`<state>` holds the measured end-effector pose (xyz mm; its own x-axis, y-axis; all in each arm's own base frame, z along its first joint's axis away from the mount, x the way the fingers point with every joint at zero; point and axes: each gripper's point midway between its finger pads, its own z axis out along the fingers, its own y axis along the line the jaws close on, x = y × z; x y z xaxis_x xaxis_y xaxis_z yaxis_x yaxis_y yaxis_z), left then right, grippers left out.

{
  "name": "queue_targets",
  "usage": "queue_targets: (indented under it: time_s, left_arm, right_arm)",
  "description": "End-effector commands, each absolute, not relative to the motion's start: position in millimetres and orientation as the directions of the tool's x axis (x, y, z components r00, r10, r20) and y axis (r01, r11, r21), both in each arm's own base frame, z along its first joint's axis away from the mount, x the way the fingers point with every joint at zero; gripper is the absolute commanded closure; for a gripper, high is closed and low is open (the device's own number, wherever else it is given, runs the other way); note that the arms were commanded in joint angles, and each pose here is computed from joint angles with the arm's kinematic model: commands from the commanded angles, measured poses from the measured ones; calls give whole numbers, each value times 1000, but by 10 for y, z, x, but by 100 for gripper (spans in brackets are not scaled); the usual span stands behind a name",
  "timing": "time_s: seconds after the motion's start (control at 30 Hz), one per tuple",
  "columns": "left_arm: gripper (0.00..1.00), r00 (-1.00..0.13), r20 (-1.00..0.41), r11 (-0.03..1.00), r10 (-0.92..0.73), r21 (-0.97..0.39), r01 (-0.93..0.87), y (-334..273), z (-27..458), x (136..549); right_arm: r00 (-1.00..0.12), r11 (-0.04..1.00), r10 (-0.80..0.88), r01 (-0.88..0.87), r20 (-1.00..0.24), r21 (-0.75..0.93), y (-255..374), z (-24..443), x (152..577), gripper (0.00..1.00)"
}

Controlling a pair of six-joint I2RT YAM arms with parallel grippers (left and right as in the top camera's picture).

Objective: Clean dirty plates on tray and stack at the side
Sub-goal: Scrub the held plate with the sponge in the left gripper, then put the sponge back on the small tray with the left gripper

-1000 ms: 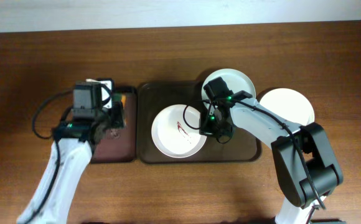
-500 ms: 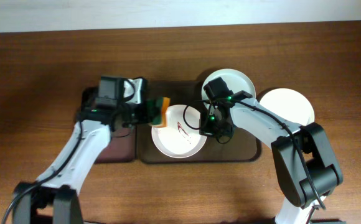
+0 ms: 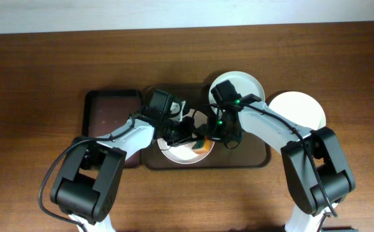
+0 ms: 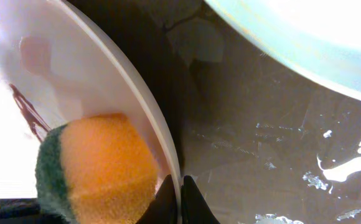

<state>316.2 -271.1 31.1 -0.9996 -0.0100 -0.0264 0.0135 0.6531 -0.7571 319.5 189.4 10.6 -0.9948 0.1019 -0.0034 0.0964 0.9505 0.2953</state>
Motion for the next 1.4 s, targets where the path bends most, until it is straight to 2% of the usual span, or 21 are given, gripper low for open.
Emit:
queue_targets:
  time_s: [0.0, 0.17, 0.27, 0.37, 0.43, 0.53, 0.63, 0.7, 0.83, 0.87, 0.9, 0.93, 1.0, 1.07, 1.17, 1.23, 1.3, 1.33, 1.37]
  left_arm:
    - [100, -1000, 24, 665, -7, -747, -22, -2720, 153, 3118]
    - [100, -984, -131, 749, -124, -662, -6, -2123, 115, 3611]
    - [100, -967, -221, 786, -123, -616, 40, -1897, 216, 3745]
    - [100, -951, -298, 802, -83, -586, 114, -1831, 618, 3669]
    - [100, -916, -399, 867, -37, -469, 170, -1605, 917, 3613]
    - [100, -879, -471, 953, -78, -295, 73, -991, 1154, 3610]
    - [100, -908, -399, 989, -125, -123, -83, -413, 892, 3523]
    - [100, -938, -340, 996, -67, -85, -40, -396, 650, 3496]
    - [100, -979, -192, 998, -63, 15, -67, -250, 86, 3389]
    - [78, -981, -182, 997, -63, 27, -69, -231, 49, 3379]
    - [50, -980, -189, 997, -63, 41, -72, -207, 52, 3391]
    - [38, -979, -196, 996, -63, 51, -75, -188, 56, 3406]
    - [37, -972, -225, 995, -64, 58, -79, -174, 70, 3475]
    - [41, -965, -256, 995, -65, 52, -81, -183, 80, 3557]
    - [56, -967, -245, 998, -65, 10, -70, -264, -63, 3602]
    - [100, -955, -289, 998, -66, 1, -69, -278, -32, 3715]
    - [100, -935, -355, 1000, -10, 11, -15, -290, 175, 3956]
    - [75, -930, -367, 1000, 8, 16, 2, -298, 278, 4034]
    - [46, -934, -357, 1000, 8, 17, 2, -297, 301, 4025]
  right_arm:
    - [-995, 955, 93, 79, -38, 287, 1879, 178, 3238, 96]
    - [-995, 956, 93, 81, -30, 283, 1870, 174, 3218, 96]
    - [-995, 956, 93, 82, -28, 282, 1868, 173, 3214, 96]
    - [-995, 956, 93, 82, -25, 280, 1864, 172, 3206, 96]
    - [-995, 956, 93, 82, -26, 281, 1865, 172, 3207, 96]
    - [-995, 955, 93, 79, -35, 285, 1875, 177, 3232, 69]
    - [-995, 955, 93, 78, -39, 287, 1881, 176, 3241, 70]
    - [-995, 955, 93, 78, -38, 287, 1882, 176, 3238, 71]
    - [-995, 955, 93, 78, -38, 287, 1882, 176, 3238, 72]
    - [-995, 955, 93, 78, -39, 287, 1882, 176, 3239, 72]
    - [-995, 955, 93, 78, -38, 287, 1882, 176, 3238, 72]
    - [-995, 955, 93, 78, -38, 287, 1881, 176, 3237, 72]
    - [-995, 955, 93, 78, -38, 287, 1882, 176, 3238, 72]
    - [-995, 955, 93, 78, -38, 287, 1882, 176, 3238, 73]
    - [-995, 955, 93, 78, -37, 288, 1882, 176, 3236, 73]
    - [-995, 955, 93, 78, -36, 287, 1880, 175, 3233, 73]
    - [-995, 956, 92, 81, -26, 281, 1869, 170, 3209, 74]
    - [-995, 956, 92, 82, -25, 280, 1867, 170, 3205, 74]
    - [-995, 956, 92, 82, -25, 280, 1867, 170, 3206, 74]
